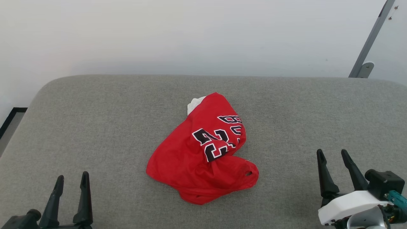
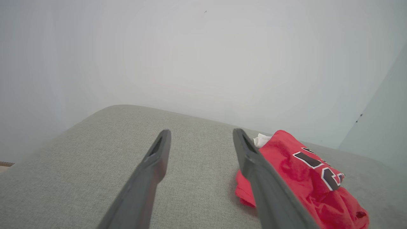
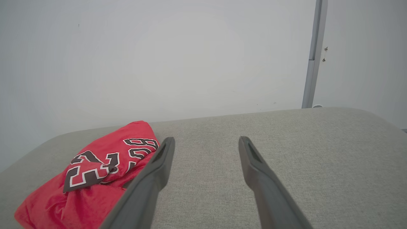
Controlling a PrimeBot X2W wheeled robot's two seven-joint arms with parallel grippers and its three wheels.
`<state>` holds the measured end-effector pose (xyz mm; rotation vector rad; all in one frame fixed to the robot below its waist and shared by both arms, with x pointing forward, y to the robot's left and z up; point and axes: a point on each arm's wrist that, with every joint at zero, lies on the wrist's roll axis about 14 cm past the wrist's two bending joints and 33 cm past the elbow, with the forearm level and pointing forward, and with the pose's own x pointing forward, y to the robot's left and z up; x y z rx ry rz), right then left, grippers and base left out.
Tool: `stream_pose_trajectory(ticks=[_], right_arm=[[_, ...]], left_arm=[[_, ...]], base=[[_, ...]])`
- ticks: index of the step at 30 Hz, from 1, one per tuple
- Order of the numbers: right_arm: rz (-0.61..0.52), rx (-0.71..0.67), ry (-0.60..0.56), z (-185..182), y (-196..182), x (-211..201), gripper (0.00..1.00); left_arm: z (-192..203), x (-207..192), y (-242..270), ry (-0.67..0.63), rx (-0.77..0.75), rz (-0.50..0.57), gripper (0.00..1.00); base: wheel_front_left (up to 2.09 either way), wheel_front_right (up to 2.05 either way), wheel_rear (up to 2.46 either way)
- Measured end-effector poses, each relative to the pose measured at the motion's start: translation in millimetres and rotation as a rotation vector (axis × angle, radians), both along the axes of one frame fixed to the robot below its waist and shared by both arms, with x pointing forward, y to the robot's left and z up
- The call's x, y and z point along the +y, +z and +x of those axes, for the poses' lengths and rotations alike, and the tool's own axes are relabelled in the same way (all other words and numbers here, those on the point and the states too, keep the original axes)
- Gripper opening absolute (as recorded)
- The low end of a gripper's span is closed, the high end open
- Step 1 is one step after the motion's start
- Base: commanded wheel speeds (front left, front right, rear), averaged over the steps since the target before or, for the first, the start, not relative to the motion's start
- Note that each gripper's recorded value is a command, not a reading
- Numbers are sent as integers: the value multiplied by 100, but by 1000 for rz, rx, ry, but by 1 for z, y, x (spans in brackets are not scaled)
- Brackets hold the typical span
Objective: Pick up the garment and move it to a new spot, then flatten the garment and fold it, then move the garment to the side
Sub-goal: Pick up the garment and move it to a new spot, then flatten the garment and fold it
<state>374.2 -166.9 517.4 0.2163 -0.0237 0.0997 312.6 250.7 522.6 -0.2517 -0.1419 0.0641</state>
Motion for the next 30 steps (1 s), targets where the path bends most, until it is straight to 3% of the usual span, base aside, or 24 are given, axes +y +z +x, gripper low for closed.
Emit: stream_pose_trajectory(ticks=[8, 15, 22, 30], right_arm=[[2, 23, 31, -1, -4, 9, 100], [-37, 87, 190, 11, -8, 61, 100], [-122, 277, 406, 18, -35, 126, 100], [-282, 527, 559, 22, -81, 159, 100]], left_arm=[[-3, 0, -2, 5, 5, 6, 100], [-7, 3, -2, 18, 4, 6, 100], [-13, 6, -2, 35, 6, -6, 100], [-19, 15, -5, 76, 19, -23, 100]], base=[[0, 0, 0], [0, 0, 0], [0, 0, 0], [0, 0, 0]])
